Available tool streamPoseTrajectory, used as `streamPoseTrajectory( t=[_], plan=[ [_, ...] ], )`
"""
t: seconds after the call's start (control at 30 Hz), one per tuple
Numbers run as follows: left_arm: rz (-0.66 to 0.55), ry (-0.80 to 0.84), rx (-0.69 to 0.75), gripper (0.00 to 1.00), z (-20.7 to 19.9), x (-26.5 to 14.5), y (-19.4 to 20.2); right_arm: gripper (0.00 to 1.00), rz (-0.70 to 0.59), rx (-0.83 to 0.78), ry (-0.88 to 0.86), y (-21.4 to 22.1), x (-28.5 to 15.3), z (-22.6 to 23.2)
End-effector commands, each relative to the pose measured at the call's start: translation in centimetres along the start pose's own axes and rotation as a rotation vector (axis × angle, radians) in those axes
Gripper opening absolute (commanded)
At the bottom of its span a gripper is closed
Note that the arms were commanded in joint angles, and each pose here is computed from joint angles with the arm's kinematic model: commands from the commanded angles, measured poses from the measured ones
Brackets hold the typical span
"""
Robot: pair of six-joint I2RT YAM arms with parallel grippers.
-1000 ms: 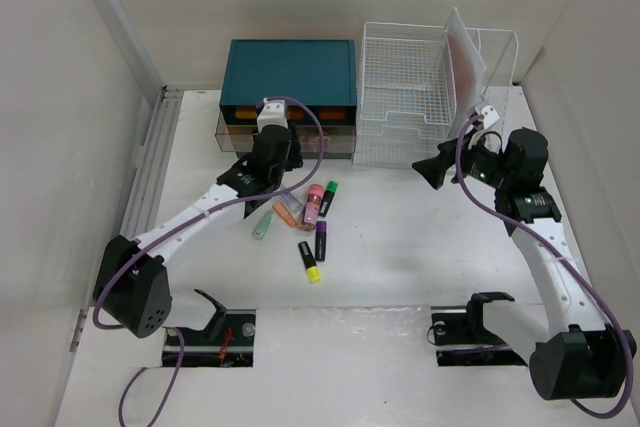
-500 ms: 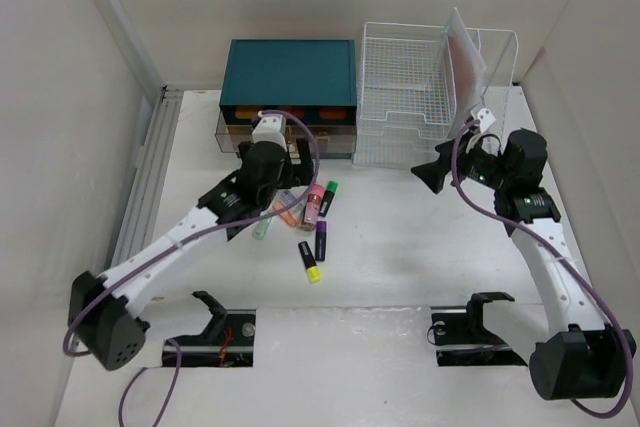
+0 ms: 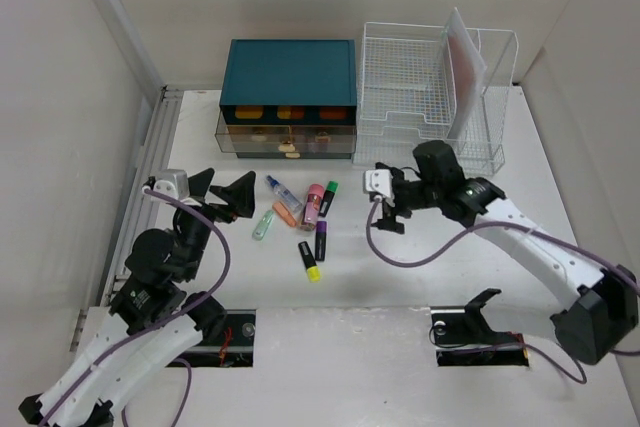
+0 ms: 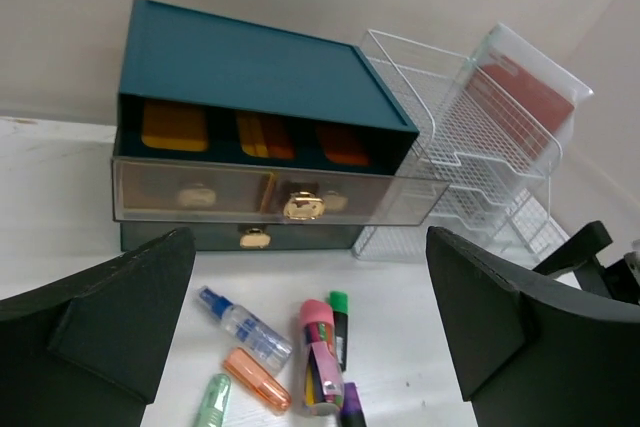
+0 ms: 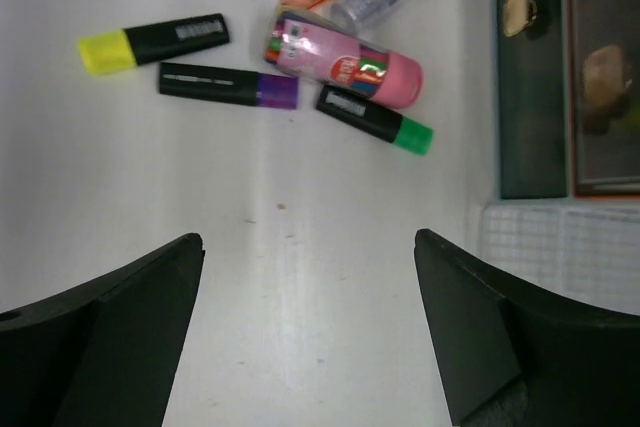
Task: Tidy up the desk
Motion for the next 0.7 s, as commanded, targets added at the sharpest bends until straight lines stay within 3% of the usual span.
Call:
streamPoseTrajectory(
  t=[0.0, 0.2, 0.5, 0.67],
  plan=[
    [-0.061, -0.069, 0.023, 1.0, 1.0, 0.0, -0.3, 0.9, 0.129, -0.231, 0.061, -2.1, 0.3, -3.1],
    [-0.045, -0.059, 0.03, 1.0, 0.9, 0.0, 0.0, 0.88, 0.196, -0.301, 0.05, -5.2, 3.2, -5.8],
    [-0.065, -0.055, 0.02, 1.0, 1.0, -0.4, -0.7, 0.7, 0.37, -0.517, -0.054, -4.8, 10.9, -1.9],
    [-0.065, -0.055, 0.02, 1.0, 1.0, -0.4, -0.7, 0.68, 0.41, -0.592, -0.061, -4.2, 14.1, -1.0]
  ],
)
Point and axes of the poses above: each gripper's point midway between its finger pads, its own x axis out along the fingers, its own z axis along the line the jaws close on, y = z × x, the point moved 7 cm from there along -x, back along the fingers, and after that the axes turned 4 degrees about x, right-handed, at the moved point
